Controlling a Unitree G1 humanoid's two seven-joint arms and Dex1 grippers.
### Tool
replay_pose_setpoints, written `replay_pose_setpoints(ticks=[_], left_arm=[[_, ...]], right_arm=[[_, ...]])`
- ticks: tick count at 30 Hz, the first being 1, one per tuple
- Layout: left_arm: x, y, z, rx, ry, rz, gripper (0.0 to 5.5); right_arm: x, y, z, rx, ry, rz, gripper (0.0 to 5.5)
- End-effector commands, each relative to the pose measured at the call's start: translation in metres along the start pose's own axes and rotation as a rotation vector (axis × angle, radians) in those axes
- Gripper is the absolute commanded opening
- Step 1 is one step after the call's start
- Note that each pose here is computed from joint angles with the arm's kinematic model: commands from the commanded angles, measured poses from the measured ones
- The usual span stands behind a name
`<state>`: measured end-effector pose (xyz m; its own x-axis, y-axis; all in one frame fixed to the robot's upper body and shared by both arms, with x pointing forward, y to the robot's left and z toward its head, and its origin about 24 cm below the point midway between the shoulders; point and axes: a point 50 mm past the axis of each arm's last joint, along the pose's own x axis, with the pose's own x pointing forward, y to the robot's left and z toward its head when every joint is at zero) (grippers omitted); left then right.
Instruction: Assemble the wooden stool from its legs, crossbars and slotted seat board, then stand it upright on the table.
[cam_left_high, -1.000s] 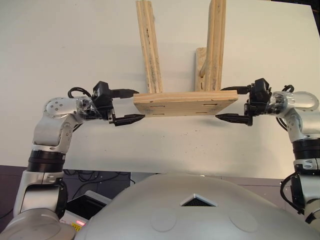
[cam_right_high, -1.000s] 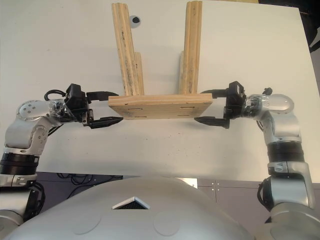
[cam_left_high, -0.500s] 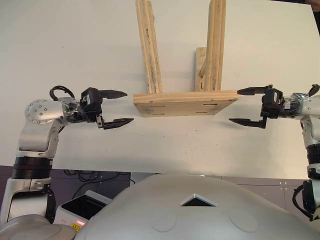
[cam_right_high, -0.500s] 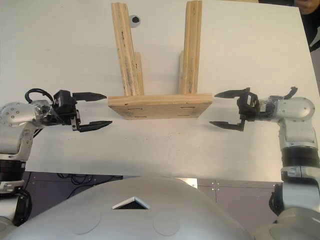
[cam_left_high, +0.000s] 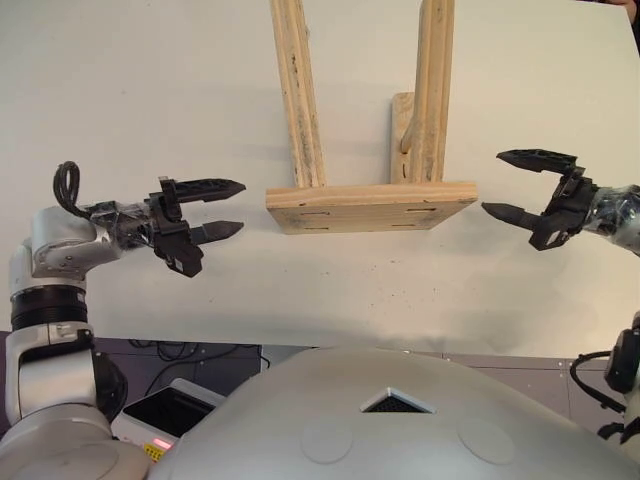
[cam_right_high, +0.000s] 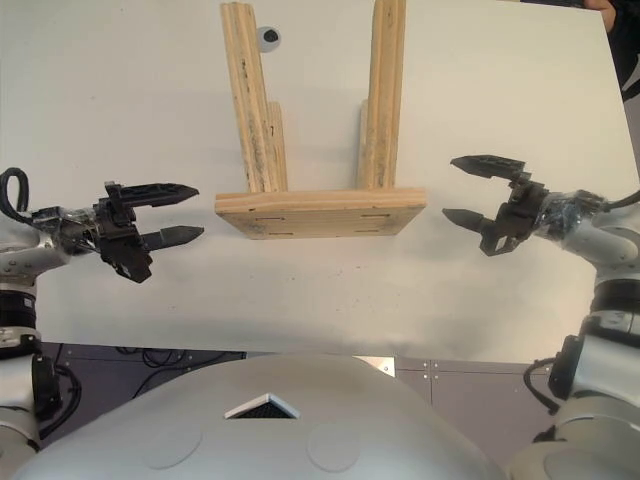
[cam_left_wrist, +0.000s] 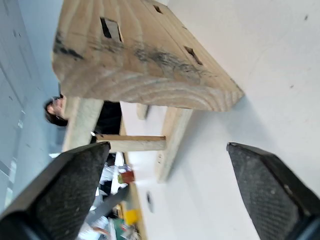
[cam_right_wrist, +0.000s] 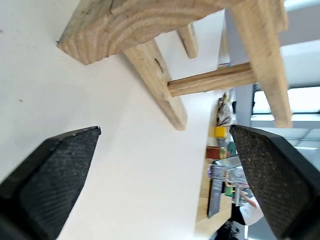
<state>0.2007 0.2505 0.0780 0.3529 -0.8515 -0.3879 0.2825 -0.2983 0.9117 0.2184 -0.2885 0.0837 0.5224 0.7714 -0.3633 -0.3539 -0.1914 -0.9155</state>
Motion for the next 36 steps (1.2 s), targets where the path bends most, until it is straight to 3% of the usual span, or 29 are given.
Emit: replay_pose_setpoints(ticks=[1,4,6,8,10,12,14,17,25,31,36], left_arm=[[0.004,0.006,-0.001,0.169,-0.030,0.002,4.31],[0.005,0.005,-0.001,0.189,-0.033,0.029,4.31],[0.009,-0.006,-0.013,0.217,0.048,0.021,4.31],[0.000,-0.009,-0.031,0.056,0.191,0.096,4.31],[-0.003,-0.007,-0.049,-0.223,0.280,0.248,4.31],[0.000,-0.013,-0.048,-0.379,0.251,0.237,4.31],[0.000,-0.025,-0.038,-0.557,0.224,0.131,4.31],[-0.004,-0.030,-0.024,-0.859,0.142,0.048,4.31],[-0.003,-0.031,0.003,-1.209,-0.053,-0.075,4.31],[0.005,-0.016,0.014,-1.306,-0.151,-0.041,4.31],[0.029,-0.017,0.016,-1.304,-0.170,-0.019,4.31]], right_arm=[[0.011,0.013,-0.017,-0.339,0.087,-0.073,4.76],[0.011,0.022,-0.021,-0.469,0.050,-0.125,4.76],[0.010,0.023,-0.024,-0.447,0.064,-0.155,4.76],[0.005,0.013,-0.041,-0.161,0.271,-0.255,4.76],[0.008,0.004,-0.060,0.313,0.442,-0.374,4.76],[0.015,0.003,-0.063,0.644,0.362,-0.319,4.76],[0.010,0.012,-0.052,0.872,0.224,-0.096,4.76],[-0.002,0.021,-0.033,1.086,0.057,0.172,4.76],[0.004,0.015,-0.001,1.292,-0.176,0.306,4.76],[0.012,0.006,0.018,1.351,-0.274,0.330,4.76],[0.033,0.007,0.017,1.319,-0.278,0.290,4.76]])
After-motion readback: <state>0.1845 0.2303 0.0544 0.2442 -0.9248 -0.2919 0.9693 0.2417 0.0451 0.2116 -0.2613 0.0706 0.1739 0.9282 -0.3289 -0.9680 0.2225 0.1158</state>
